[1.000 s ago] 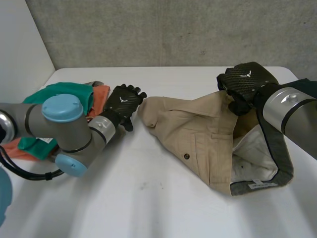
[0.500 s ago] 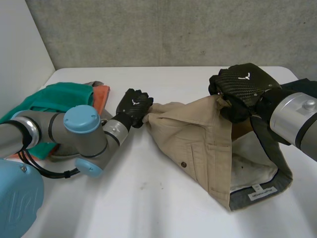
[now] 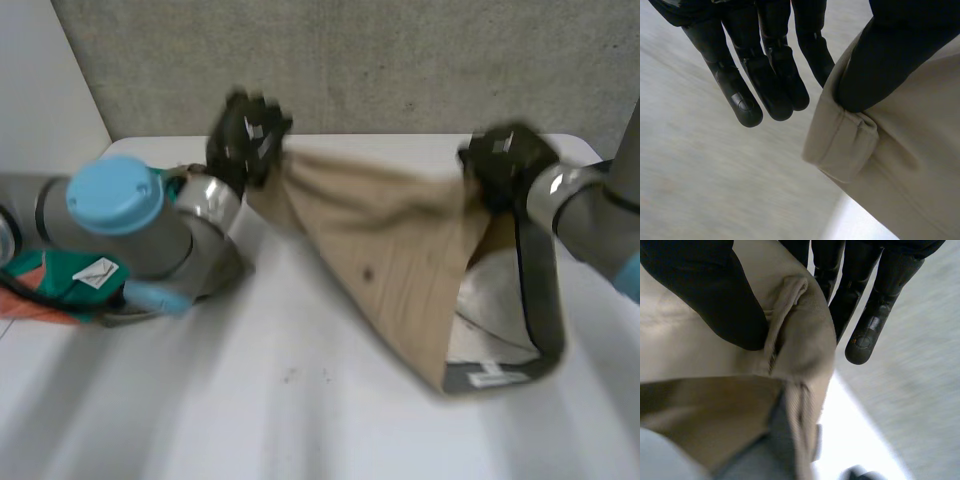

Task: Fold the laundry.

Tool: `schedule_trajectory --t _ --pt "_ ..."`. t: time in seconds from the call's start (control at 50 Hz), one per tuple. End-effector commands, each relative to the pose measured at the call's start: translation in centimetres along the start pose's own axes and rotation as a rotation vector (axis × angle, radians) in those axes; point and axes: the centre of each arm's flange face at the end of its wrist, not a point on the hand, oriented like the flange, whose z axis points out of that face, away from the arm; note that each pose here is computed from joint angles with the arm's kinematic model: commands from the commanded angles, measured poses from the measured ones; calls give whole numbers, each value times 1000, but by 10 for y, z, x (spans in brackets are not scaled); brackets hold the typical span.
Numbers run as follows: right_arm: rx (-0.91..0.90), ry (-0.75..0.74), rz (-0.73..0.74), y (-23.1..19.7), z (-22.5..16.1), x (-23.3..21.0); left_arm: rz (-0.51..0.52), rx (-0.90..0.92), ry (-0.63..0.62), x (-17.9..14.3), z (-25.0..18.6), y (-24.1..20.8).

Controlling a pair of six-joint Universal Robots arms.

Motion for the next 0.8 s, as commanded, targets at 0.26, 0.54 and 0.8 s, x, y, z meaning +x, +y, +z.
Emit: schedule_trajectory --t 0.26,0.54,0.8 --pt "559 290 -8 -100 3 65 1 233 -308 -66 -3 -113" --pt "-2 -191 127 -3 -23 11 -5 -94 118 59 -130 -66" --pt "-222 -342 71 74 9 -35 33 -175 114 70 -137 -67"
